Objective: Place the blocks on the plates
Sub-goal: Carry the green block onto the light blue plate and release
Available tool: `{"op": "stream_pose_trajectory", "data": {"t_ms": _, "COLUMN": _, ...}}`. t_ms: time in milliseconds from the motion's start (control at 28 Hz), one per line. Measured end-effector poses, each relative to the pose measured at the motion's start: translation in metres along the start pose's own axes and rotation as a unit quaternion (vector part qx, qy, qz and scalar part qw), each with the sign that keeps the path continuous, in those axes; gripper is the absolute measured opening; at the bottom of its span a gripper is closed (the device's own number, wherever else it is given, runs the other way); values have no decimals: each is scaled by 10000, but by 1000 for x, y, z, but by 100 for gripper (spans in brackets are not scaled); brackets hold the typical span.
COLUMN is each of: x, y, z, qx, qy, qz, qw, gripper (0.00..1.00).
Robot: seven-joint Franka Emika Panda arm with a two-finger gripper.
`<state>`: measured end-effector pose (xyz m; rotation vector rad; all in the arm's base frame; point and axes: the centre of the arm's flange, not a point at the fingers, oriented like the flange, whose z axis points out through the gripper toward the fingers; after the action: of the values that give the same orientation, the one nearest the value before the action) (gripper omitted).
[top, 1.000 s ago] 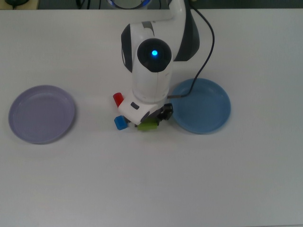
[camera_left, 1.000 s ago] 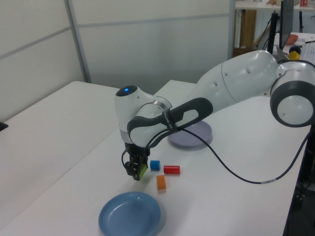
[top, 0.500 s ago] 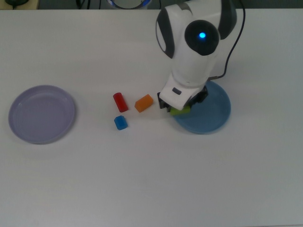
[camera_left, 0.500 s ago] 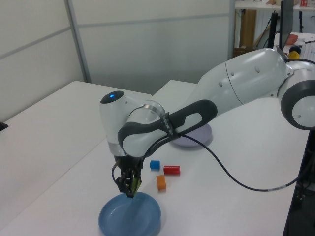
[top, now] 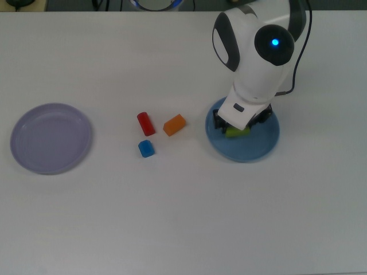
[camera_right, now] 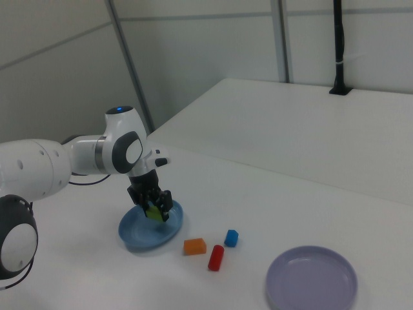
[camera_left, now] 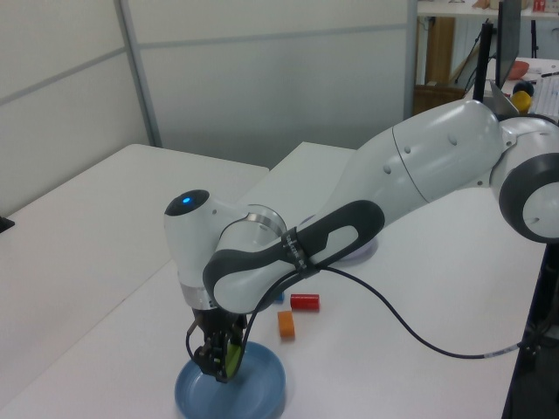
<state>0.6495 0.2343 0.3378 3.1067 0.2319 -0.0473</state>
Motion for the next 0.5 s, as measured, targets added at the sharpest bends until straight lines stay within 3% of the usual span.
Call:
{"op": "stream_pose_trajectory", "data": {"t_ms": 214, "x": 1, "y": -1, "z": 5, "qx": -22, "qy": 0, "qz": 1, "qw": 10000, "gripper": 69}}
{"op": "stream_pose_trajectory", "data": {"t_ms": 286, "x": 1, "y": 0, "z": 5, "qx": -70, "qy": 15, "qz": -27, "qw": 10000, "gripper": 75}}
{"op": "stream_pose_trajectory", "data": {"t_ms": 357, "x": 1, "y": 0, "z": 4, "qx": -110, "qy": 32, "qz": -45, "qw": 9999, "gripper": 89}}
{"op": "stream_pose_trajectory", "data": {"t_ms": 500, "x": 2, "y": 1, "z": -1, "qx": -126, "qy": 73, "qz": -14, "qw": 9999, "gripper": 100}}
